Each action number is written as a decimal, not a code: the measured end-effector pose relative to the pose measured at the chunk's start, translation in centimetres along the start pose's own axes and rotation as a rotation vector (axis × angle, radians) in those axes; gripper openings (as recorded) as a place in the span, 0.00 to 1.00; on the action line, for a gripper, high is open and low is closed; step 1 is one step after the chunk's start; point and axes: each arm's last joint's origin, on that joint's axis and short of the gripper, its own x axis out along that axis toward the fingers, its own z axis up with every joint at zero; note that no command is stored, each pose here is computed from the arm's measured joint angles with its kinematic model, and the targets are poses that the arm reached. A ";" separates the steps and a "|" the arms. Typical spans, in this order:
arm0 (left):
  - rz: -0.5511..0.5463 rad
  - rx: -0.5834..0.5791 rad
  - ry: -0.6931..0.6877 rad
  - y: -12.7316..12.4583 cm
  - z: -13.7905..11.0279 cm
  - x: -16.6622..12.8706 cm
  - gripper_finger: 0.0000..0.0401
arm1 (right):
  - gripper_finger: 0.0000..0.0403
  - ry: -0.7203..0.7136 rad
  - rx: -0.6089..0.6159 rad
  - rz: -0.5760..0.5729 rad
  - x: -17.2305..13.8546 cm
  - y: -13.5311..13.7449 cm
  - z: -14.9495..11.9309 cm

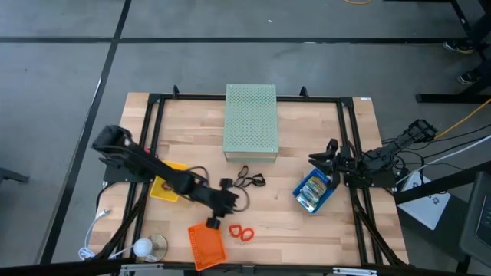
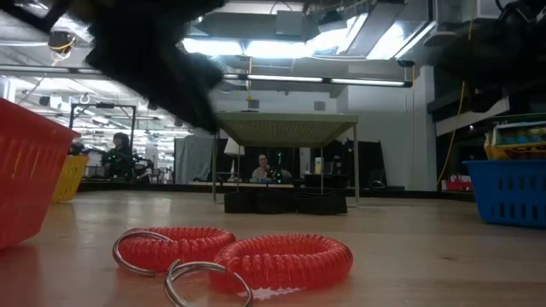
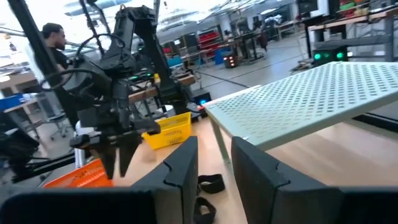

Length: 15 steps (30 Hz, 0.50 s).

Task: Pick & Place Office Desk Supplies
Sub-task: Put the orange spring keychain into the yellow bin

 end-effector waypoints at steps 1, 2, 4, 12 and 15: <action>-0.016 0.004 0.016 -0.2 0.7 0.5 0.27 | 0.24 0.002 0.001 0.009 0.0 0.0 0.0; -0.019 0.008 0.042 -0.4 1.4 1.0 0.27 | 0.24 0.005 0.001 0.018 0.0 0.1 0.0; -0.018 0.024 0.099 -0.7 2.4 2.1 0.27 | 0.24 0.010 -0.002 0.019 0.0 0.0 -0.1; -0.031 0.040 0.350 -1.4 4.2 5.5 0.26 | 0.24 0.028 0.011 0.020 0.0 0.0 -0.3; -0.108 0.032 0.403 -1.7 4.0 6.8 0.25 | 0.24 0.036 0.011 0.049 0.0 0.1 -0.3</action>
